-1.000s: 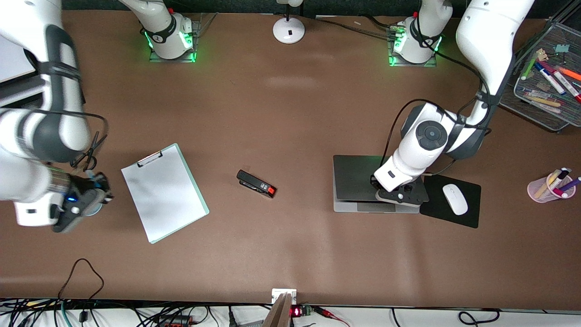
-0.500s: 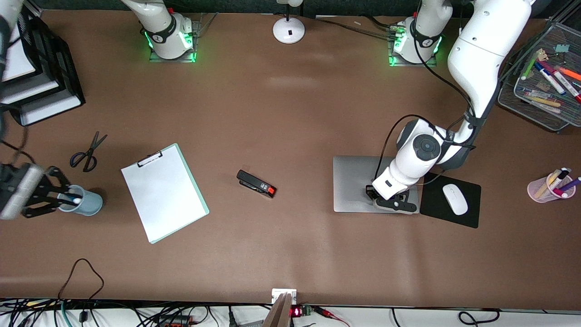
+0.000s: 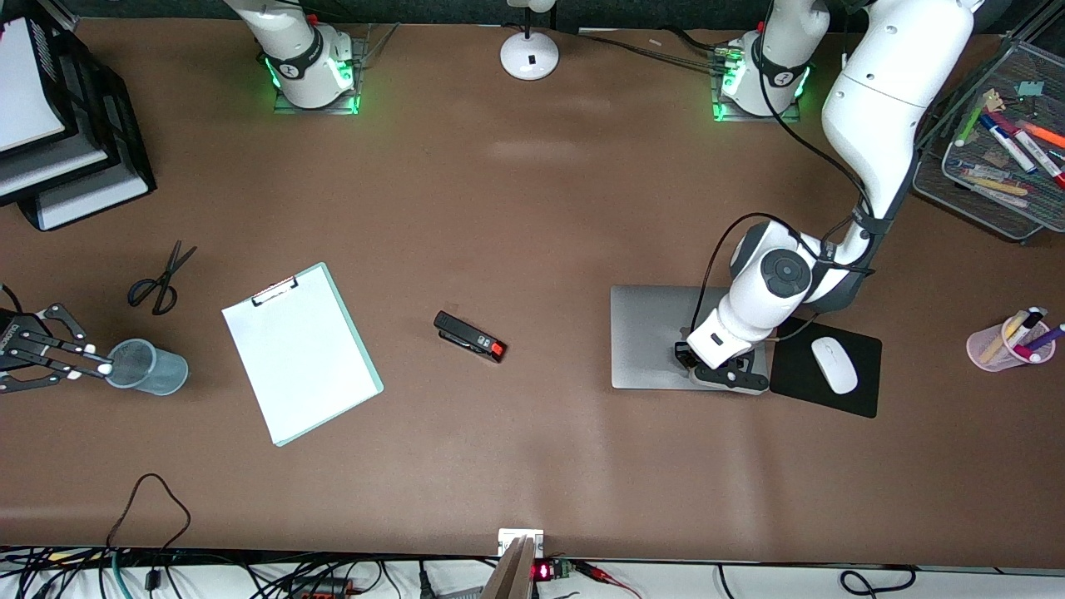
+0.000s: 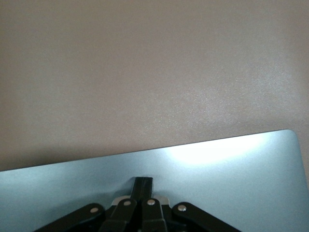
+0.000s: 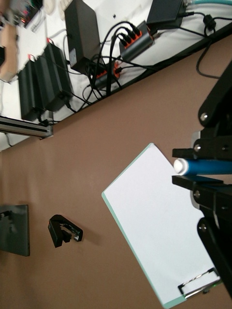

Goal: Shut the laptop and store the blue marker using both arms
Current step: 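Carry the marker over the cup while the left gripper pushes the lid down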

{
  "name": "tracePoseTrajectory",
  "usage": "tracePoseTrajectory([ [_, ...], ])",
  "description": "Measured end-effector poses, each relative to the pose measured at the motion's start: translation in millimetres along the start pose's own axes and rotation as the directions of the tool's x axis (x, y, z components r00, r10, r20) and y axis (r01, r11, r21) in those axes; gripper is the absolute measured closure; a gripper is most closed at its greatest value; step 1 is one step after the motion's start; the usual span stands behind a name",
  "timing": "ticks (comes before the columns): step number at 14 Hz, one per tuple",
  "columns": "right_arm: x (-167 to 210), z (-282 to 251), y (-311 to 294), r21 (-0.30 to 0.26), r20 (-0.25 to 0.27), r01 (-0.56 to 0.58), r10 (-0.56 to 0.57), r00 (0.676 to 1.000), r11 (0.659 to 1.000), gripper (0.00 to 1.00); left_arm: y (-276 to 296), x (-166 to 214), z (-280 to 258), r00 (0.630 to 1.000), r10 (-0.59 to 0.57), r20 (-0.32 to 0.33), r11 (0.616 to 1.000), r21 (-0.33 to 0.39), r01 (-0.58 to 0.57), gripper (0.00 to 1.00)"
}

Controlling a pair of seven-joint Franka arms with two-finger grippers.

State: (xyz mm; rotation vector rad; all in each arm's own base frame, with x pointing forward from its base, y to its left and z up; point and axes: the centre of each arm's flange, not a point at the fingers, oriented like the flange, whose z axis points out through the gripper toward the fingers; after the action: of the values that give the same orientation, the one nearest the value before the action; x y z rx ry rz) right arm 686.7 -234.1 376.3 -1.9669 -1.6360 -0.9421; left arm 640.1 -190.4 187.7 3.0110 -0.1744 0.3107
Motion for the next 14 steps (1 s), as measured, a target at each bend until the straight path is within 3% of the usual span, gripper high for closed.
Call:
tracePoseTrajectory([
  [7, -69.8, -3.6, -16.4, 0.002, -0.105, 0.020, -0.020, 0.994, 1.000, 0.82, -7.1, 13.3, -15.1, 1.000, -0.007, 0.003, 1.000, 0.020, 0.007, 0.99],
  [10, -91.0, 11.9, -30.9, 0.061, -0.152, -0.014, 0.023, 0.988, 0.998, 0.82, -5.8, 30.5, -68.6, 0.997, 0.000, 0.074, 0.996, 0.085, -0.007, 0.99],
  [13, -102.8, 20.1, -41.3, 0.085, -0.167, -0.041, 0.055, 0.984, 0.996, 0.82, -4.4, 45.0, -147.5, 0.984, 0.013, 0.176, 0.986, 0.164, -0.042, 0.96],
  [14, -105.2, 19.6, -42.7, 0.086, -0.166, -0.046, 0.060, 0.984, 0.995, 0.82, -2.3, 47.9, -177.7, 0.978, 0.023, 0.209, 0.981, 0.183, -0.063, 0.88],
])
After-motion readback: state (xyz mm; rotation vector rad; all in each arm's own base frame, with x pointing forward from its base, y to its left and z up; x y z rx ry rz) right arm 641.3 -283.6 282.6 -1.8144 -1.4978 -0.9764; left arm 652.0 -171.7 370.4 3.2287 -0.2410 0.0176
